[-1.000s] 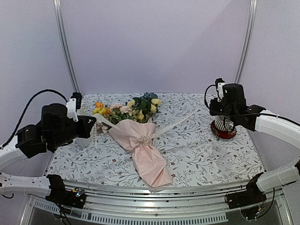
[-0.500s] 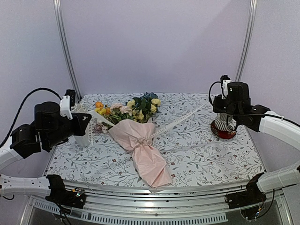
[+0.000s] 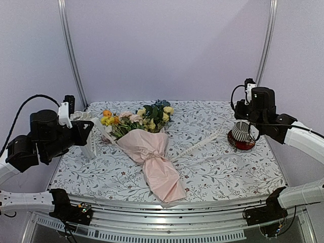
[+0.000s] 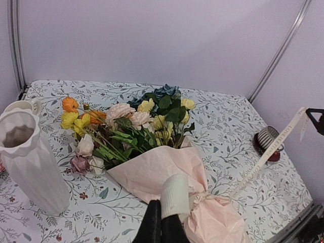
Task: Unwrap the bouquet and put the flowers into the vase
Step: Untie the ribbon from the tied bouquet, then place the half-tied ribbon at the center of the board.
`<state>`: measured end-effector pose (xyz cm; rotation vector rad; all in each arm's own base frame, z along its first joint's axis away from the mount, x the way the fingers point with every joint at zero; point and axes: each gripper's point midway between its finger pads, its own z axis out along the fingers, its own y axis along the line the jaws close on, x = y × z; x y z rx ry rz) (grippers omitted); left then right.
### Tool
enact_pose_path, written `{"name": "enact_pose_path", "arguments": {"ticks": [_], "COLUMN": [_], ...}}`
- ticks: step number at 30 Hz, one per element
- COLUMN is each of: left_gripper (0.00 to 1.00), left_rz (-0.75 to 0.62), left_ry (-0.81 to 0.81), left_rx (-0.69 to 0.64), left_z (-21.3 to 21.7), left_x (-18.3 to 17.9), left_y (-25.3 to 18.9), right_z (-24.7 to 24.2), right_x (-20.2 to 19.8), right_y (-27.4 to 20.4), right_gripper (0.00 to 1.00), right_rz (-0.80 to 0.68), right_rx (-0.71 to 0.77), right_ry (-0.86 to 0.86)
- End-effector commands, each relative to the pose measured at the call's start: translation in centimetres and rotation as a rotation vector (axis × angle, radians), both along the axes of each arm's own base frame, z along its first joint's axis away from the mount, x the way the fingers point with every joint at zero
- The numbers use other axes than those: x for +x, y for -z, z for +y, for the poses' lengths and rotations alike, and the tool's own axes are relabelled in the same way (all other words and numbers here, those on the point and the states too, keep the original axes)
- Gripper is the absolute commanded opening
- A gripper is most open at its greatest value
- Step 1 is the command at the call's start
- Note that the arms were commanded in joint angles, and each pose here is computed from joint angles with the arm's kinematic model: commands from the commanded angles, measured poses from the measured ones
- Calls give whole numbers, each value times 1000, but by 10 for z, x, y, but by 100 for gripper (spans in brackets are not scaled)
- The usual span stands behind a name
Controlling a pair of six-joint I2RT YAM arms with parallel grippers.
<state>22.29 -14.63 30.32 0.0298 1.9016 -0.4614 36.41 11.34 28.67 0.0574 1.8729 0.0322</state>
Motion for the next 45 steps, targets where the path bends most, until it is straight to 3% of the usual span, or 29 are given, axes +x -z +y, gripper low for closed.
{"name": "enact_pose_path", "arguments": {"ticks": [1, 21, 23, 24, 26, 29, 32, 34, 37, 39, 45], "left_gripper": [0, 0, 12, 20, 41, 67, 83, 88, 91, 92, 95], "left_rz": [-27, -36, -34, -33, -31, -30, -28, -24, -18, -15, -40], "left_ry": [-26, -37, -42, -43, -49, -60, -74, -86, -108, -149, -189], "left_rx": [-11, -11, -13, -15, -17, -26, -34, -35, -43, -52, -103], "left_z": [9, 11, 11, 12, 13, 15, 19, 21, 26, 34, 50], "left_x": [0, 1, 2, 1, 1, 1, 0, 0, -1, -1, -7], "left_y": [-13, -17, -16, -17, -16, -17, -17, -16, -15, -16, -23], "right_z": [-11, -13, -13, -13, -11, -10, -9, -8, -8, -9, -11], "right_x": [-3, -1, 0, 0, 0, -1, -1, -2, -3, -4, -5], "right_y": [-6, 3, 4, 5, 7, 9, 11, 11, 11, 11, 10], "right_gripper": [2, 3, 5, 12, 38, 47, 49, 54, 86, 100, 99], "right_rz": [-33, -17, -13, -11, -6, -3, 2, 2, 2, 0, -4], "right_rx": [23, 15, 13, 12, 14, 17, 16, 19, 21, 23, 28], "right_ry": [45, 60, 59, 60, 54, 45, 37, 30, 28, 32, 41]}}
